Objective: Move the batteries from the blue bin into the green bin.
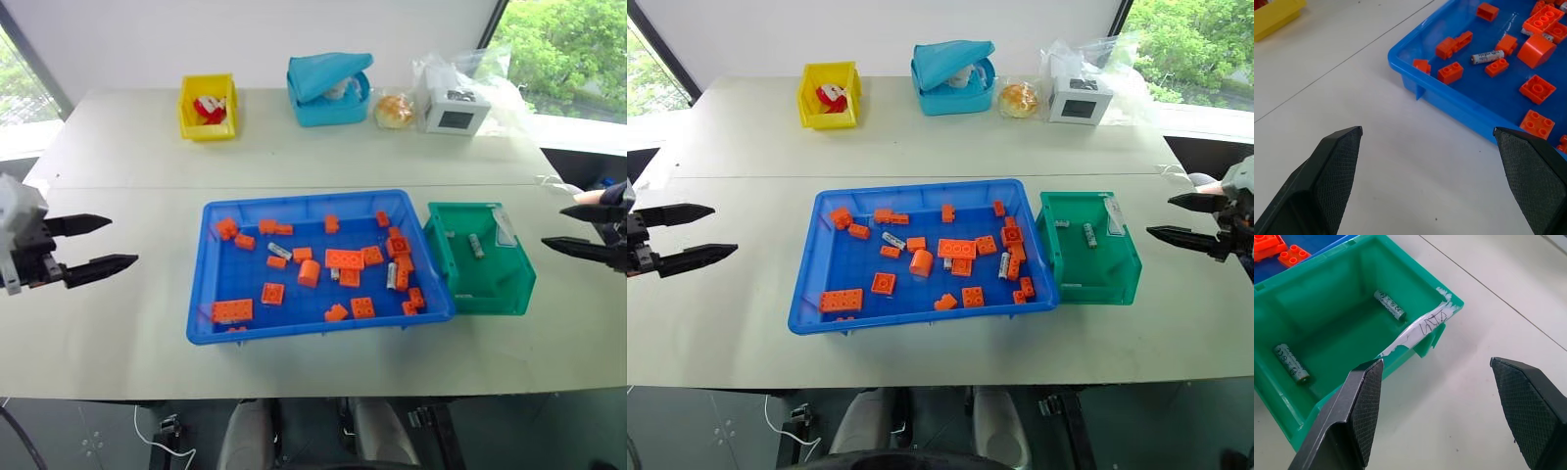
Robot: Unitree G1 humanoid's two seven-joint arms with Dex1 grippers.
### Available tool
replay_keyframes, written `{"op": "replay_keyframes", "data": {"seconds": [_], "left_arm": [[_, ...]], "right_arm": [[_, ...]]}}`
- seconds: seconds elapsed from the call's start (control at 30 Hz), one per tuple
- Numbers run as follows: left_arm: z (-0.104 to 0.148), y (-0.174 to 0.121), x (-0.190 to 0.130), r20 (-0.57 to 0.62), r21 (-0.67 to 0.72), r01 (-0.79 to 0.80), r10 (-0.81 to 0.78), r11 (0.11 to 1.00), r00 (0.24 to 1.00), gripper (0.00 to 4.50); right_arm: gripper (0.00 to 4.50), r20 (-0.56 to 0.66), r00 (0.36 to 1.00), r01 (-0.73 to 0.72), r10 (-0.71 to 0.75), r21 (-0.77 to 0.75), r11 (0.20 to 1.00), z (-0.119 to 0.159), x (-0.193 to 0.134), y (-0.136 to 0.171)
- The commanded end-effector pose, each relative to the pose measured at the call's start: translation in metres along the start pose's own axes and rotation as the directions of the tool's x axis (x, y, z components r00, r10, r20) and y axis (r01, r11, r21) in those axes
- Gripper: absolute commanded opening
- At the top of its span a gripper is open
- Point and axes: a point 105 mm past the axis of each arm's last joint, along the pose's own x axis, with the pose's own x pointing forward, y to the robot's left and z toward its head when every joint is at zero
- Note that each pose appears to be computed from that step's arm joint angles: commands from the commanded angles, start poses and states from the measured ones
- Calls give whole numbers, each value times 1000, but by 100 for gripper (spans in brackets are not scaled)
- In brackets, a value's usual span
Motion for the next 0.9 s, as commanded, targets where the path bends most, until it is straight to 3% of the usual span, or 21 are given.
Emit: {"op": "replay_keyframes", "data": {"seconds": [0.03, 0.17, 0.33, 0.4, 0.47, 0.57, 0.63, 0.9], "left_arm": [[21, -12, 4, 44, 65, 49, -52, 997, 998, 450], [36, -33, 10, 69, 90, 140, -147, 986, 987, 450], [51, -66, 20, 74, 116, 280, -290, 953, 954, 450], [51, -75, 27, 76, 130, 310, -321, 942, 944, 450], [50, -79, 31, 76, 138, 320, -332, 937, 940, 450], [48, -77, 36, 77, 141, 303, -316, 943, 946, 450], [46, -76, 36, 79, 136, 297, -309, 945, 948, 450], [36, -76, 35, 67, 115, 282, -290, 953, 955, 450]], "right_arm": [[360, 63, 998, -17, 24, -97, 995, 36, 7, 0], [360, 128, 984, -105, 128, -175, 979, 80, 35, 20], [360, 203, 935, -240, 289, -238, 941, 137, 84, 70], [360, 204, 909, -306, 364, -267, 914, 155, 122, 103], [360, 192, 900, -332, 391, -279, 901, 163, 144, 124], [265, 164, 904, -337, 394, -292, 895, 170, 186, 150], [169, 134, 904, -358, 407, -285, 889, 170, 208, 168], [169, 52, 883, -436, 467, -281, 855, 168, 249, 219]]}}
